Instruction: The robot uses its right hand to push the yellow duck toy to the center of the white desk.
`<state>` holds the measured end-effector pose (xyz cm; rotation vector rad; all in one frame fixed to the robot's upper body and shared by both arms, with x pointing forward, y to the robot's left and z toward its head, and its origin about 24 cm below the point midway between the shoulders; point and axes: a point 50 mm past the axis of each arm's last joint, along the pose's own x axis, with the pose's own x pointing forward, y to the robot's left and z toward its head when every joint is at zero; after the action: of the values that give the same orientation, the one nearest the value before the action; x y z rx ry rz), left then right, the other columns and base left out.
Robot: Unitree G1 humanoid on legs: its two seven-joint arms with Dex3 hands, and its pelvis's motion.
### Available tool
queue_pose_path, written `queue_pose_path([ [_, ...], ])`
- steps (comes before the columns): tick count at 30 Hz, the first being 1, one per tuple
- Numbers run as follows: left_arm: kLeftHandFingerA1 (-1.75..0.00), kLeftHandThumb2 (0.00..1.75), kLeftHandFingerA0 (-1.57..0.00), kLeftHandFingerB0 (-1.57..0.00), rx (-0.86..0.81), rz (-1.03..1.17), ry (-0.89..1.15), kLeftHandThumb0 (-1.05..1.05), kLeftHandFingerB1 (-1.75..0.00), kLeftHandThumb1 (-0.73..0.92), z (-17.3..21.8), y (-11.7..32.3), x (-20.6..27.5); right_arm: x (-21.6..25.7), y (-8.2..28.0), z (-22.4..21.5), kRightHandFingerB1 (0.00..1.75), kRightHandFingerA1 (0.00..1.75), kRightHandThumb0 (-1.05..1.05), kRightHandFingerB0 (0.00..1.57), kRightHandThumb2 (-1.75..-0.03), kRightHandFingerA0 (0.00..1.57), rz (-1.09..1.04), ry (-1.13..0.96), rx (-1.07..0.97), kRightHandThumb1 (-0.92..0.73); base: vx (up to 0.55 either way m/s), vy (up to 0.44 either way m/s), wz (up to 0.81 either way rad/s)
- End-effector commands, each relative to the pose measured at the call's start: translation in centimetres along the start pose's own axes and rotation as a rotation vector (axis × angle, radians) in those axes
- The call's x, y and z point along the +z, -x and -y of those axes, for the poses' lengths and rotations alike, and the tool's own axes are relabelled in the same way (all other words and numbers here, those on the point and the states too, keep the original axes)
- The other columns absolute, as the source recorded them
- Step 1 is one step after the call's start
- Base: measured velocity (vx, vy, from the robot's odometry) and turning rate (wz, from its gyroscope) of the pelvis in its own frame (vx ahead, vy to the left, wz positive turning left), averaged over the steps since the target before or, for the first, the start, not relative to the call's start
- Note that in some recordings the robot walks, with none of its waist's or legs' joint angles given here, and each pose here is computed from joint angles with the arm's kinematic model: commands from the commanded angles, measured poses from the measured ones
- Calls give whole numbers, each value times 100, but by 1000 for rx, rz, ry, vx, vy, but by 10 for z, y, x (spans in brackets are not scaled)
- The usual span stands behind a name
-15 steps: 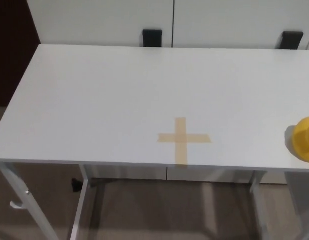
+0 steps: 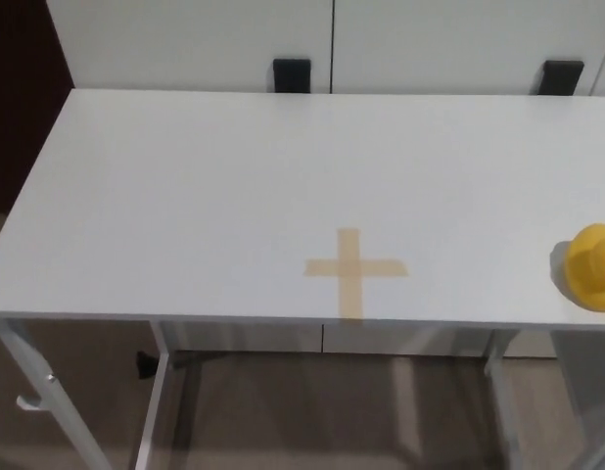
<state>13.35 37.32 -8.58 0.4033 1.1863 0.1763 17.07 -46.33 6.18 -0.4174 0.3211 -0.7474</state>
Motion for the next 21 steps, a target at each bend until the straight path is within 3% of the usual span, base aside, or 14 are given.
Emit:
queue_pose_path([
  [1,-87,77,-54,-72,12,-18,11,-32,-74,58,-7,2,-2,74,-18,-17,54,68,-87,13,-66,1,211,-97,4,-87,28,-6,8],
  [2,-90,77,-59,-71,11,-17,11,-33,-73,58,-7,2,-2,83,-18,-24,52,58,-40,0,-107,6,238,-94,34,-44,0,0,0],
  [3,-90,77,-59,-71,10,-17,10,-33,-73,58,-7,2,-2,88,-18,-27,52,58,-40,0,-107,6,252,-90,50,-44,25,-7,10],
  [4,-92,77,-61,-74,9,-14,13,-34,-81,57,-7,2,-2,98,-17,-36,45,48,-79,9,-107,3,282,-91,88,-70,22,-6,10],
  [5,-88,77,-56,-73,9,-11,16,-33,-77,57,-7,2,-1,111,-16,-50,29,27,-73,6,-113,1,322,-93,150,-76,21,-6,8],
  [8,-87,76,-56,-73,10,-13,19,-33,-75,58,-7,2,-1,126,-14,-79,18,16,-82,3,-120,0,350,-113,302,-81,0,0,0],
  [10,-87,78,-56,-74,9,-10,20,-32,-77,57,-6,1,-1,130,-12,-92,24,20,-81,10,-118,0,350,-117,341,-76,0,0,0],
  [15,-90,75,-54,-74,8,-9,17,-35,-80,57,-5,1,-1,128,-4,-129,24,22,-80,5,-119,0,362,-141,397,-77,0,0,0],
  [18,-92,75,-58,-73,5,-6,4,-36,-77,57,-5,1,0,121,0,-147,21,19,-85,10,-119,0,338,-151,434,-80,0,0,0],
  [21,-94,76,-59,-71,2,-9,17,-35,-77,56,-5,1,0,114,4,-163,24,22,-89,8,-119,8,303,-137,450,-80,0,0,0],
])
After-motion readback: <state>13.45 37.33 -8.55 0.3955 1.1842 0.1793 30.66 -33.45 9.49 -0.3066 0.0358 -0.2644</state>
